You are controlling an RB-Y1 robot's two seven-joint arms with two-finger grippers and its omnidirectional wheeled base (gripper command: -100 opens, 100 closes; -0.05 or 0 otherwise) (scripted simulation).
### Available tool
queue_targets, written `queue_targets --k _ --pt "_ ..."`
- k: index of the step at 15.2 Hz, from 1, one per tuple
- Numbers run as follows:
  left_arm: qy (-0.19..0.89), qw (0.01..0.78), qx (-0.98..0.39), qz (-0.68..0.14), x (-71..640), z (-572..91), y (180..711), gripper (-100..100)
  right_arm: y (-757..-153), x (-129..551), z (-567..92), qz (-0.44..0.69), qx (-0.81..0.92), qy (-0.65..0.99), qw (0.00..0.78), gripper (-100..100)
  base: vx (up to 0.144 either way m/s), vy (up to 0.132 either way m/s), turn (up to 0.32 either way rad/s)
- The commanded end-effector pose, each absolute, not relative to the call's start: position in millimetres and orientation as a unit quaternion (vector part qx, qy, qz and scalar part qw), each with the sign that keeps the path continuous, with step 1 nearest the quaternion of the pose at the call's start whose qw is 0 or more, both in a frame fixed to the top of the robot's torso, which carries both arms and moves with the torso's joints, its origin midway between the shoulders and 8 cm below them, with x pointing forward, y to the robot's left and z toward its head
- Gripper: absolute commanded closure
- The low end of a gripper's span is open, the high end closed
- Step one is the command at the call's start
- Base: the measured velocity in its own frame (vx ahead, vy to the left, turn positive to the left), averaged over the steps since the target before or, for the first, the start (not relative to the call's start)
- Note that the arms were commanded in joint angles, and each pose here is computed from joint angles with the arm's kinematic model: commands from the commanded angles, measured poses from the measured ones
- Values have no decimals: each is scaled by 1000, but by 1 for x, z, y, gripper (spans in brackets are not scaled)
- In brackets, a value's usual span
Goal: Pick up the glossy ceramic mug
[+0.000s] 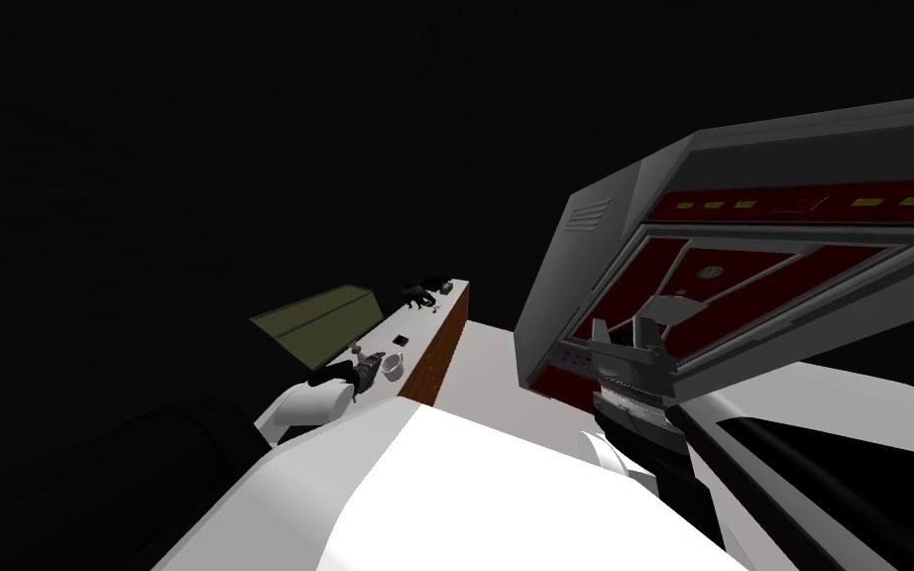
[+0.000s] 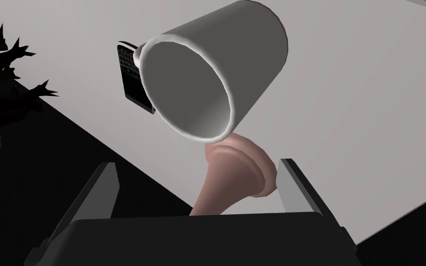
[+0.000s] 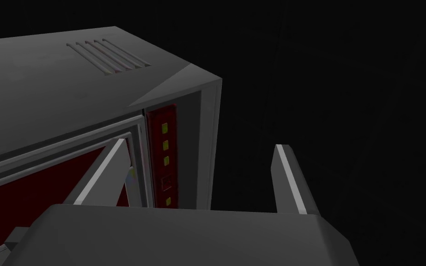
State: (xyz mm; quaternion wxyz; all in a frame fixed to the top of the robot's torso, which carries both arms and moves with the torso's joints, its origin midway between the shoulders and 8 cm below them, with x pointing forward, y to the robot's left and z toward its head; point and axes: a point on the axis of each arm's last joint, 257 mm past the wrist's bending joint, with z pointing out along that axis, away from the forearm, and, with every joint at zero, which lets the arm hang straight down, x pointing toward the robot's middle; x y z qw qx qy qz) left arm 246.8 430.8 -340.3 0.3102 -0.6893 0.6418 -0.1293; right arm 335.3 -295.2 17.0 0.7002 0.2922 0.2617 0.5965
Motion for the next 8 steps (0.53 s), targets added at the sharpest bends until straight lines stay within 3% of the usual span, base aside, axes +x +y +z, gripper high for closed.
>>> queue_targets --k 1,8 --pt "644 288 -699 -115 231 -348 432 -100 -295 335 17 597 292 262 700 0 88 7 -43" --pt "649 230 -721 -79 195 -366 431 -100 -295 335 17 597 292 262 700 0 79 5 -35"
